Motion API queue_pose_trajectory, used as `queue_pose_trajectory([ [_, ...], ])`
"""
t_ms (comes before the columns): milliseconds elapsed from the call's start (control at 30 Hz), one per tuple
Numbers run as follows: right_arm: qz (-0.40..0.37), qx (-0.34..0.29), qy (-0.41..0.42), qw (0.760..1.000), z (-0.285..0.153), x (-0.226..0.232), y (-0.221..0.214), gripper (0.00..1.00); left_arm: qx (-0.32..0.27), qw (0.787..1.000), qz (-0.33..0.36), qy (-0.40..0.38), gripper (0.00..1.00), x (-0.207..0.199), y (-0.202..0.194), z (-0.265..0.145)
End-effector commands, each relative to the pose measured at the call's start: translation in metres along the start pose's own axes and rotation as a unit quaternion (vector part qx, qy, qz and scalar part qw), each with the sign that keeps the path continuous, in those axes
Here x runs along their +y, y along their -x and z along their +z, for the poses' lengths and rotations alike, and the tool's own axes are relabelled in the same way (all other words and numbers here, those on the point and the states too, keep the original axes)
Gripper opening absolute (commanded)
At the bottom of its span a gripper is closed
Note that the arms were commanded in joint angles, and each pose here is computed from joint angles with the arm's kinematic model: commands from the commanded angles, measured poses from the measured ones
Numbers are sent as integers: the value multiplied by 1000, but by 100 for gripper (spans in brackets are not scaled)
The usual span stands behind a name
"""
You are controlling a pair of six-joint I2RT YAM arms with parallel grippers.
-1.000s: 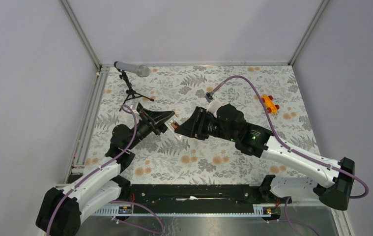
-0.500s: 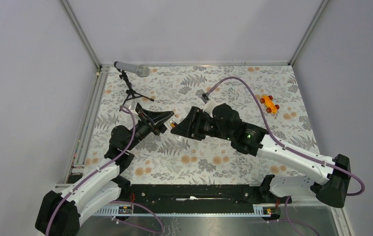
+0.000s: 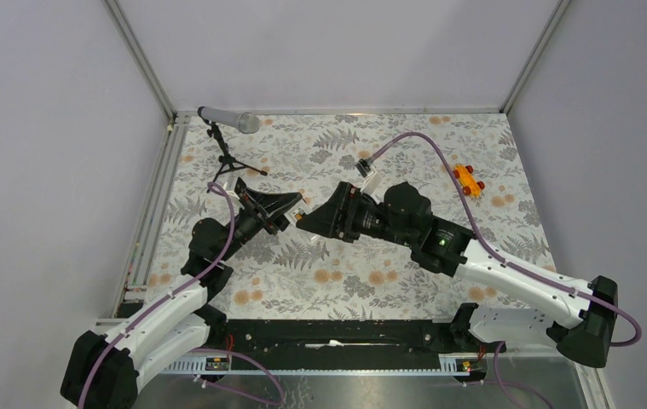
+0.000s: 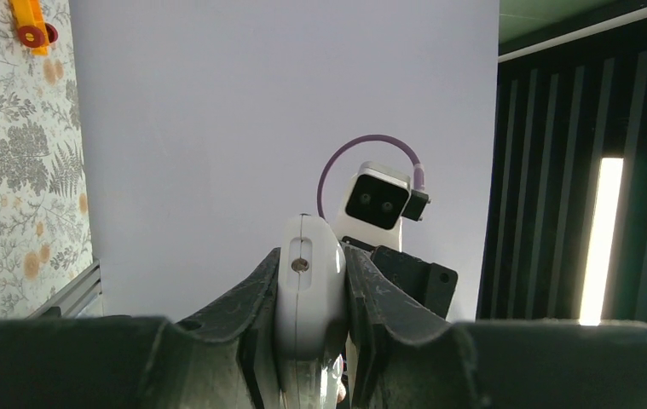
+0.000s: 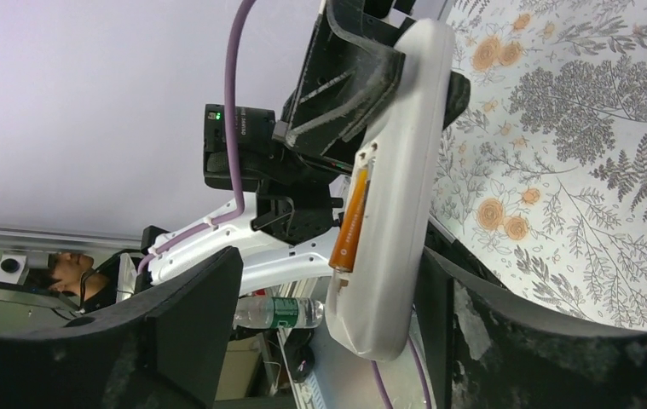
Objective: Load the batteries into the remote control
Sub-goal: Load the battery into the remote control.
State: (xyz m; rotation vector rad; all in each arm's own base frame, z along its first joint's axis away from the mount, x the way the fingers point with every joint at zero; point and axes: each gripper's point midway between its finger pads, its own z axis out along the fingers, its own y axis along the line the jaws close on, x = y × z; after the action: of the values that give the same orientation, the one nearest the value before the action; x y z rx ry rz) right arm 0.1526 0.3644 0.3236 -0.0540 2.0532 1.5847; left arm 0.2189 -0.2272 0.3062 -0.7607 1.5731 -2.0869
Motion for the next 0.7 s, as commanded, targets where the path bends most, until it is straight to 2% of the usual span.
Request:
queue_pose_trajectory([
  [0, 1, -20, 22, 1000, -6, 8, 8, 75, 5, 999, 20, -37, 0, -21, -4, 1],
  [100, 8, -20, 19, 1000, -5, 6, 7, 71, 7, 999, 23, -36, 0, -20, -5, 0],
  [333, 25, -53, 8, 998, -12, -1, 17, 73, 9, 998, 35, -48, 0, -25, -7, -3],
  [467, 36, -63, 3, 997, -16, -8, 18, 63, 15, 996, 50, -69, 0, -33, -10, -4],
  [667, 33, -51, 25, 998, -15, -2, 13, 54, 23, 994, 63, -84, 0, -39, -14, -3],
])
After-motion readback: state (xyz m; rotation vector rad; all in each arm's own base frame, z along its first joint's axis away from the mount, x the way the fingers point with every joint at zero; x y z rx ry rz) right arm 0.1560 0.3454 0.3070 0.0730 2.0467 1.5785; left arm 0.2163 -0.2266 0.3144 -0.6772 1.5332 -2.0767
